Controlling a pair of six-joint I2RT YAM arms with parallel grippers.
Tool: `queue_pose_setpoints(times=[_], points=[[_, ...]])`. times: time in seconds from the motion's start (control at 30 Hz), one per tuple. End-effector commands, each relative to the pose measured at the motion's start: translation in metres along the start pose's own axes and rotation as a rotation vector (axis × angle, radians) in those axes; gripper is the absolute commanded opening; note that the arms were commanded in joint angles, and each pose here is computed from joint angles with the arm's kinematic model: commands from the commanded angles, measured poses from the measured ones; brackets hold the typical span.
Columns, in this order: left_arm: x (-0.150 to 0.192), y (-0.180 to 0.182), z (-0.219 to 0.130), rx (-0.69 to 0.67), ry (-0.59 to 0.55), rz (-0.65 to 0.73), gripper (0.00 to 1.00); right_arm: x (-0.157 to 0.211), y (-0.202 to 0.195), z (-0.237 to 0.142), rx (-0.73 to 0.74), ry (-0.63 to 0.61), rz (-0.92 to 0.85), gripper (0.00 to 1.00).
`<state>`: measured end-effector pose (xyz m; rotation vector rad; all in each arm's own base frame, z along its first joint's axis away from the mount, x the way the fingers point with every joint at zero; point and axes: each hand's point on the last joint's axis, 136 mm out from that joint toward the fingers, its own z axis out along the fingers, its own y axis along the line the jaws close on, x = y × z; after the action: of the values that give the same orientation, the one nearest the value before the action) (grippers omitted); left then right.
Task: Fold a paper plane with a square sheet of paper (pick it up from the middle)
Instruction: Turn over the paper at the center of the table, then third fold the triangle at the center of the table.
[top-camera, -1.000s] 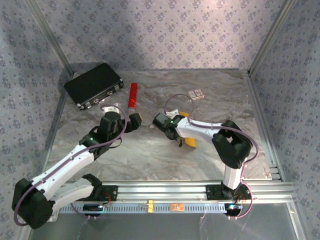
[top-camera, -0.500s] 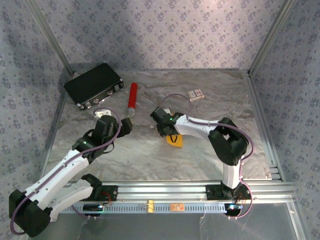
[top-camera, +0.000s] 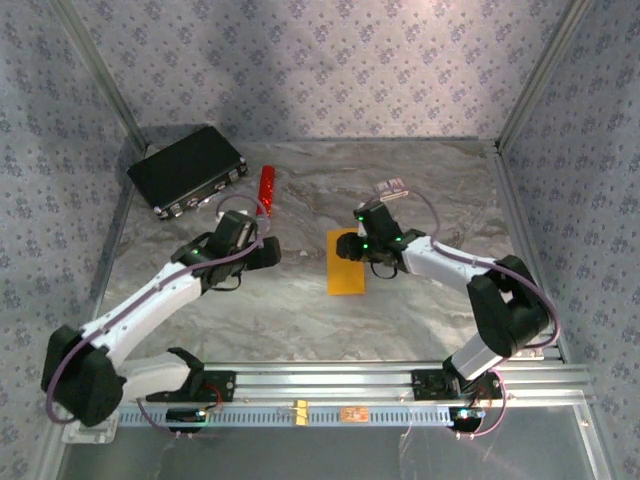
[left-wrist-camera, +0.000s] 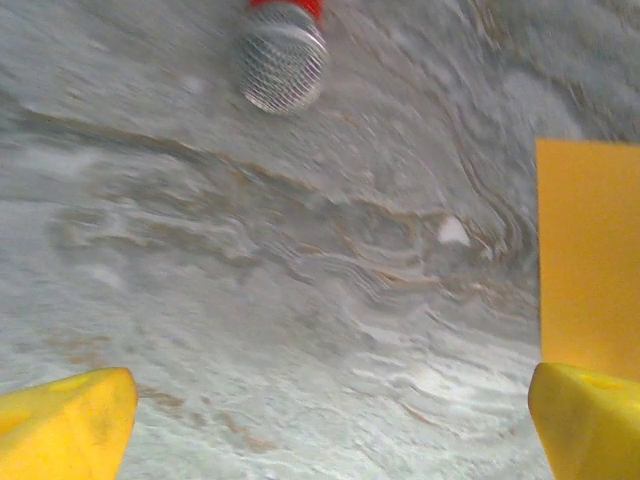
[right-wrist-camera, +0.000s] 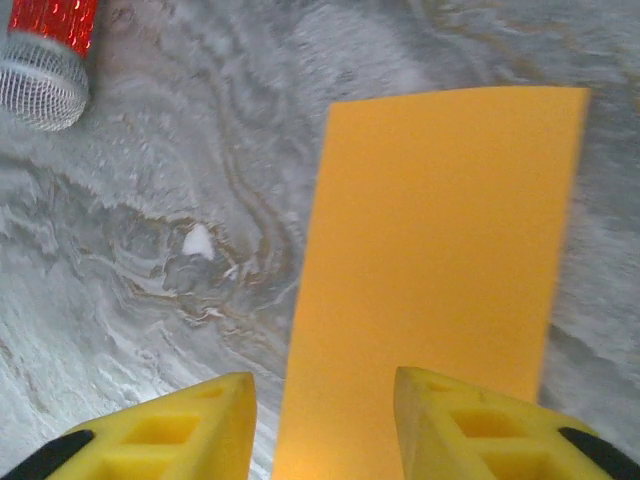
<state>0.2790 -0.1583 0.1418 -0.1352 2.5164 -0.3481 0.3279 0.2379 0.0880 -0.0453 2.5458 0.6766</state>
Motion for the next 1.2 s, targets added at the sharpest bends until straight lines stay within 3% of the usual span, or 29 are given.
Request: queue_pose_setpoints(times=[0.0, 0.17, 0.3, 0.77, 1.17], points=[[0.003, -0.041, 0.006, 0.179, 0.084, 0.036, 1.0, 0.011, -0.015, -0.002, -0.072, 0.026, 0.132, 0.37], [0.013, -0.091, 0.017, 0.42, 0.182, 0.067, 1.0, 0.02, -0.032, -0.002, -0.122, 0.04, 0.22, 0.26], [0.018, -0.119, 0.027, 0.52, 0.243, 0.081, 1.0, 0.025, -0.031, 0.004, -0.175, 0.073, 0.249, 0.19], [0.037, -0.148, 0.074, 0.577, 0.36, 0.028, 0.98, 0.034, -0.036, 0.028, -0.204, 0.145, 0.287, 0.13], [0.051, -0.16, 0.109, 0.584, 0.473, -0.03, 0.77, 0.058, -0.056, 0.039, -0.213, 0.198, 0.359, 0.13]])
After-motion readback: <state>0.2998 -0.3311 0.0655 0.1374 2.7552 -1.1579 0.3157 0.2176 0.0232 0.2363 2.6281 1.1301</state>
